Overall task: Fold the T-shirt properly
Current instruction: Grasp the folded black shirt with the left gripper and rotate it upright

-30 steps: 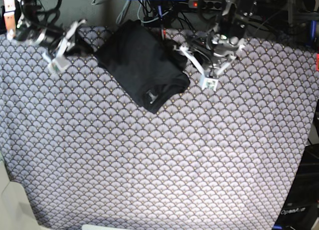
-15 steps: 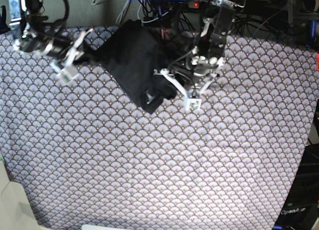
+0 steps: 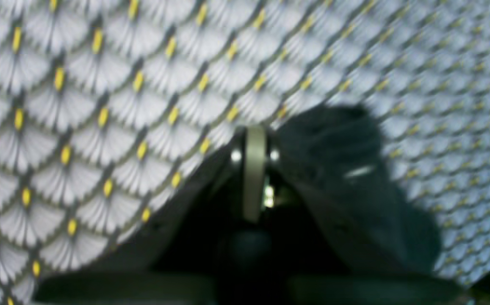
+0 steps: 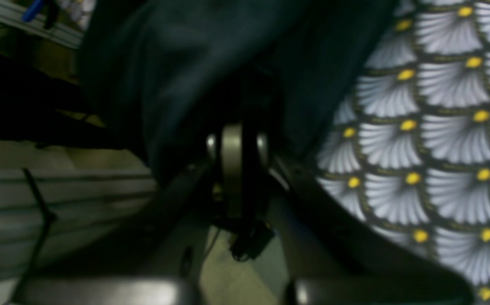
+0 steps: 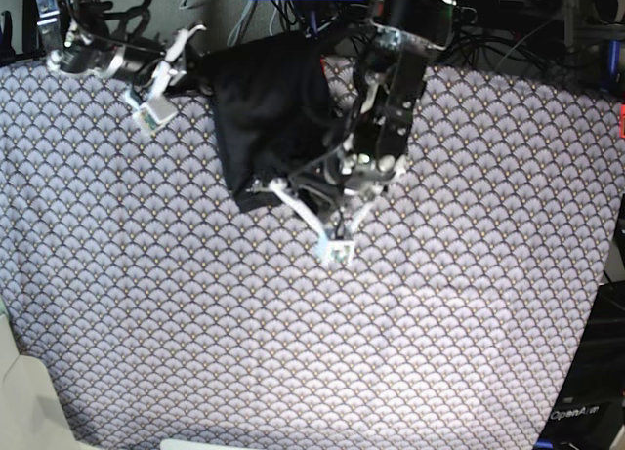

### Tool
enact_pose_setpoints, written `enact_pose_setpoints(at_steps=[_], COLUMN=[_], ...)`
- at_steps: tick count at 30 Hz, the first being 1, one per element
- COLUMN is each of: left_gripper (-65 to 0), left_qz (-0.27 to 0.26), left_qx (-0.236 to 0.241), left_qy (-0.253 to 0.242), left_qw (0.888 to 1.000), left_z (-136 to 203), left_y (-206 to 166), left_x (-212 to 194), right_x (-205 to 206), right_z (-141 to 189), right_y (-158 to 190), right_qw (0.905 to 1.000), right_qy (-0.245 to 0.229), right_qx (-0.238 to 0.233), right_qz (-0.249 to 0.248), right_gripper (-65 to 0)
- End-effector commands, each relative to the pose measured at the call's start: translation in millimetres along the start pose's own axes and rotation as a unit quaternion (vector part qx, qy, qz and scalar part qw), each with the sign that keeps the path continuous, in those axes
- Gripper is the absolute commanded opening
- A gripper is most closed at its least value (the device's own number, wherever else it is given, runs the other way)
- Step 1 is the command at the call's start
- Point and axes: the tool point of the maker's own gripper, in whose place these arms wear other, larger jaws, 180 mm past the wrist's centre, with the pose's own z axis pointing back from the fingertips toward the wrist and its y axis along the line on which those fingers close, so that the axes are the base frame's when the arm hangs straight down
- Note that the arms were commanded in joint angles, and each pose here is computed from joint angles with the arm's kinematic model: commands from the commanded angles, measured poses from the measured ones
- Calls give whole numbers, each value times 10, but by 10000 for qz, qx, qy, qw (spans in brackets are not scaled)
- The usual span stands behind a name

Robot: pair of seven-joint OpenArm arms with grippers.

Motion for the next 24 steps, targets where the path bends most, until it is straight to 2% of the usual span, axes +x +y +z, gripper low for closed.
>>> enact_pose_setpoints(at_steps=[1, 6, 8, 12, 16, 19, 21, 24], left_gripper=[-650, -650, -650, -650, -650, -650, -650, -650], left_qz=[-21, -55, -162, -232, -186, 75, 265, 431], left_qx=[-107, -6, 100, 233, 493, 771, 977, 1054], left_qy=[-249, -313, -193, 270, 330, 434, 562, 701], left_qw=[9996, 9995, 9996, 9991, 9981, 9960, 9933, 9910], left_z=[37, 65, 142, 369, 709, 926, 979, 982], left_y=[-81, 17, 142, 297, 536, 771, 948, 1023], left_x=[181, 228, 181, -137, -290, -371, -453, -577], right_x=[122, 275, 296, 466, 555, 552, 544, 502], right_z=[81, 398, 527, 698, 721, 709, 686, 638], right_y=[-56, -477, -546, -428, -298, -312, -289, -265], right_qw=[9998, 9961, 9943, 9909, 9896, 9897, 9903, 9916], right_qy=[-190, -412, -441, -643, -791, -770, -762, -733], right_qx=[-56, -767, -955, -1088, -1058, -1071, -1026, -943], right_qz=[94, 116, 158, 455, 564, 559, 550, 488], right_gripper=[-625, -625, -625, -626, -626, -626, -626, -626])
